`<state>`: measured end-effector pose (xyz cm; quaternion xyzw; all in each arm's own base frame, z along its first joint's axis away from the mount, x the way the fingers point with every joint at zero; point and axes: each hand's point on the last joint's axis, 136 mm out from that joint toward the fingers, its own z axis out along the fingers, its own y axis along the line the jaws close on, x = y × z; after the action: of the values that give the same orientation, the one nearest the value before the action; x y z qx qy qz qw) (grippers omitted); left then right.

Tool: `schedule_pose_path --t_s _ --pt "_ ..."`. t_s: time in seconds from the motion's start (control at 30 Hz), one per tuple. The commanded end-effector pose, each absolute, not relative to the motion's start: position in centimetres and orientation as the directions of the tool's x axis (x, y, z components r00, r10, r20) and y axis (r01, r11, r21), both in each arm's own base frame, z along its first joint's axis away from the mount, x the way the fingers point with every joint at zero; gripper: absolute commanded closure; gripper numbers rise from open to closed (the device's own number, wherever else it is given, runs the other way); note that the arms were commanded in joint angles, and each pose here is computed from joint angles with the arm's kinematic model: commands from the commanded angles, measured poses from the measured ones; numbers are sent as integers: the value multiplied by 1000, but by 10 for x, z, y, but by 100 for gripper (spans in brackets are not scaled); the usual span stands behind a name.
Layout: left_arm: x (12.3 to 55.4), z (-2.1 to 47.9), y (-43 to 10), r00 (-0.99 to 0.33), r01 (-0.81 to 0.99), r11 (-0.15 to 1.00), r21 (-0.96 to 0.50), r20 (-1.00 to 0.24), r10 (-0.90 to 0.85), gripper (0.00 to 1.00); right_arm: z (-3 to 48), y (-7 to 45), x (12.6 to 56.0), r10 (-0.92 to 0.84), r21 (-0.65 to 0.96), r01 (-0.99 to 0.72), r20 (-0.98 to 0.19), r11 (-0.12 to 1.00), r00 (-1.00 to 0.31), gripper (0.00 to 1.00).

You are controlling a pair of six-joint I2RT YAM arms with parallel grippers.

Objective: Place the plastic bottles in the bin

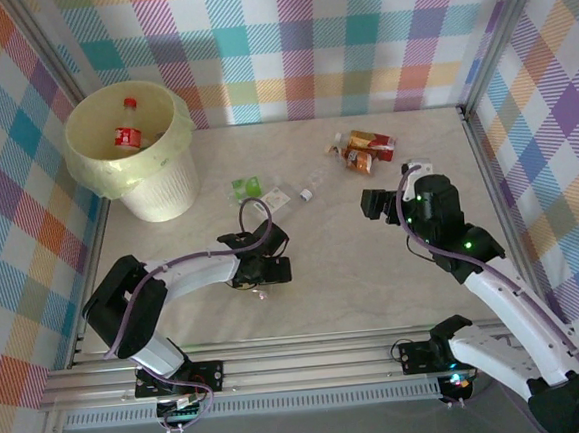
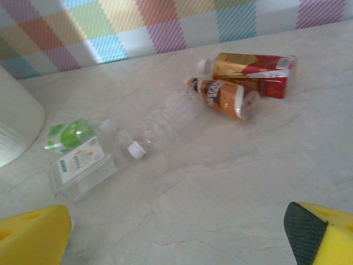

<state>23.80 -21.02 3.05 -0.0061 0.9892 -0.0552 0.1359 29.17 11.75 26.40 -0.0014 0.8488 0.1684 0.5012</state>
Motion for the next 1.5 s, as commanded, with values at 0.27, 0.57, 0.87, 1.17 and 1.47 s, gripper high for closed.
schedule_pose_path --t_s 0.27,0.57,0.87,1.17,1.47 --pt "238 25 -212 -958 41 997 -73 -287 19 20 278 148 290 166 358 -324 -854 876 -494 0" --pt "241 33 -207 -942 38 997 -72 -335 11 36 258 203 285 80 501 -454 -732 737 -677 0" --pt "246 52 -197 -906 10 996 -92 -422 -30 46 263 230 300 73 494 -513 -766 702 -638 0" --pt "261 109 -173 -813 -44 992 -115 -573 -103 54 268 250 312 72 501 -522 -766 690 -639 0" --pt "289 195 -137 -682 -114 971 -209 -694 -230 56 286 255 318 128 515 -524 -786 678 -605 0"
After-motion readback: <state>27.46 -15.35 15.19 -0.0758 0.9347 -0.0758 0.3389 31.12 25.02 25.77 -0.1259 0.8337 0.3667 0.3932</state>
